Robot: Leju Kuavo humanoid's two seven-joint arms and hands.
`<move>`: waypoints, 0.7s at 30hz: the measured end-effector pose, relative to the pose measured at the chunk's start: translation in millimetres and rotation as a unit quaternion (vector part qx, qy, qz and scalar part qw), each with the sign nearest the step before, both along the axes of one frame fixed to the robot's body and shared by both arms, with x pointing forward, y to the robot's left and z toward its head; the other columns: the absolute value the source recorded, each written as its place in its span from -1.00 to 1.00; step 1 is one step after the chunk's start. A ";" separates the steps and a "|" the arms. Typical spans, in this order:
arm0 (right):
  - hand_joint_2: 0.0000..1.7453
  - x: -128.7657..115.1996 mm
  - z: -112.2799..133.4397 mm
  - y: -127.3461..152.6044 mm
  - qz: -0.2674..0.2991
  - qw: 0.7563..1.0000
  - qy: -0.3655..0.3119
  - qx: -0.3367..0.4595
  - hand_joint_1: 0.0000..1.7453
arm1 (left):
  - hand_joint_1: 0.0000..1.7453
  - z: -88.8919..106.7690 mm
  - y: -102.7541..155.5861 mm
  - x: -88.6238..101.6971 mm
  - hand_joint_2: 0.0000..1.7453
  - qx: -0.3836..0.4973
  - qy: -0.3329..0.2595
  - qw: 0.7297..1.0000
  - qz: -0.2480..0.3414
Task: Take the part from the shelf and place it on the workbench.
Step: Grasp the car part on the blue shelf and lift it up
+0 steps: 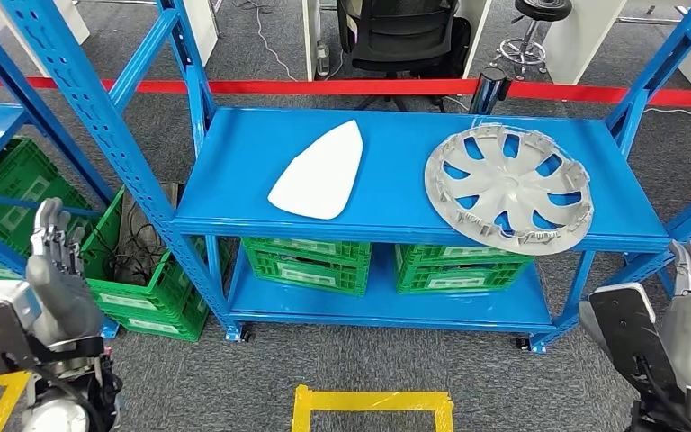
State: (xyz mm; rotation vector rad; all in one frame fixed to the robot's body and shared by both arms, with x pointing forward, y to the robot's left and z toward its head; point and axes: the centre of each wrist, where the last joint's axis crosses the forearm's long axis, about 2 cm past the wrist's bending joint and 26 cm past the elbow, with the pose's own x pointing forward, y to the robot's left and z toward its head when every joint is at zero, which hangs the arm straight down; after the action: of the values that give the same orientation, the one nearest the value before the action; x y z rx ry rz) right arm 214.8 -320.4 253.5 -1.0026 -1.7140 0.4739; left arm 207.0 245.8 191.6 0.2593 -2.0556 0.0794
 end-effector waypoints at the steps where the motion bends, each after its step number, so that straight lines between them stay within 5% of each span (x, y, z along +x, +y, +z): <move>1: 1.00 0.0 0.1 -0.1 -0.001 1.000 -0.002 -0.001 -1.00 | -1.00 0.9 0.2 -0.1 -1.00 0.000 -0.004 1.000 0.002; 21: 1.00 -1.8 -4.5 -0.1 -0.009 1.000 -0.003 -0.001 -1.00 | -1.00 11.7 0.8 -5.8 -1.00 0.012 -0.033 0.999 0.021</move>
State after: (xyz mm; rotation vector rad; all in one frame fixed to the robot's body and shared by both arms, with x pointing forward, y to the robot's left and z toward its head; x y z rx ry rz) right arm 212.9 -320.5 249.0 -1.0201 -1.7083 0.4610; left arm 201.2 246.5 203.3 0.3186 -2.1186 0.0902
